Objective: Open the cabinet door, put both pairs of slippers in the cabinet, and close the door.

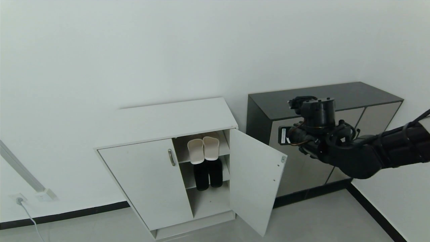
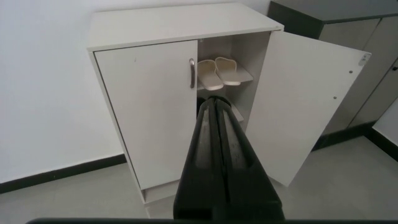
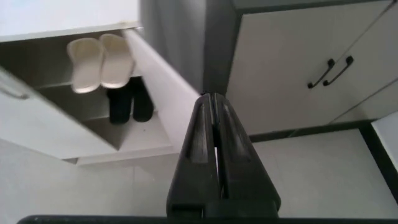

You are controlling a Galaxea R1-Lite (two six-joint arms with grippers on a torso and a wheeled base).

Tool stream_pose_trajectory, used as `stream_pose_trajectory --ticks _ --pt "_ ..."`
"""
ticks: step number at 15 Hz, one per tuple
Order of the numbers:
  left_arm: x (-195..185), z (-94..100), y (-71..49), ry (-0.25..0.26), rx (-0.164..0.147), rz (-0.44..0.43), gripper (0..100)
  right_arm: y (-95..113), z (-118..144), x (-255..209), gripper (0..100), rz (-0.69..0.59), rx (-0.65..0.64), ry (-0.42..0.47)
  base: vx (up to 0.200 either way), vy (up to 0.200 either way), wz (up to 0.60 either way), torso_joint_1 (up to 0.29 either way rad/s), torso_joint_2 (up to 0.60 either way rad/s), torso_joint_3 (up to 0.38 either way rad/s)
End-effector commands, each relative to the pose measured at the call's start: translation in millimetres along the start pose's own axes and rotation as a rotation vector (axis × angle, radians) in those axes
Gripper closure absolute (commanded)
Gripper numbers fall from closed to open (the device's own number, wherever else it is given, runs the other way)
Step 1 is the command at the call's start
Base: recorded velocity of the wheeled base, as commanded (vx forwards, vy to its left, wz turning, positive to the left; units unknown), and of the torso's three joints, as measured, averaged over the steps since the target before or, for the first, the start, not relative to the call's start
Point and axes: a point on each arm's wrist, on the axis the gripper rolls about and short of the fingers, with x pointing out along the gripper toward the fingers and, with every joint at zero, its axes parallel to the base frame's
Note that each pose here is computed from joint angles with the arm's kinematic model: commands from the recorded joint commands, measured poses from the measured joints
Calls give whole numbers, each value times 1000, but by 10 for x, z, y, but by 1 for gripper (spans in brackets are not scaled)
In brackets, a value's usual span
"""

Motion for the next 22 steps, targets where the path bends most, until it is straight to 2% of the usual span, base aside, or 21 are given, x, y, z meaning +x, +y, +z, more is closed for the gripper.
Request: stream_pose_trajectory --ticks 1,6,10,19,22 --pt "1 0 0 1 0 0 100 -104 -139 315 100 -45 1 32 0 0 0 0 0 0" --pt "1 0 0 1 0 0 100 -201 -403 744 100 -54 5 87 0 0 0 0 0 0" --pt "1 0 0 1 0 -1 100 -173 -594 915 100 -61 18 120 0 0 0 0 0 0" --pt "1 0 0 1 0 -1 100 -131 -757 975 100 -58 8 156 0 0 0 0 0 0" --pt "1 0 0 1 0 0 100 -38 -796 873 100 -36 -7 172 0 0 0 0 0 0"
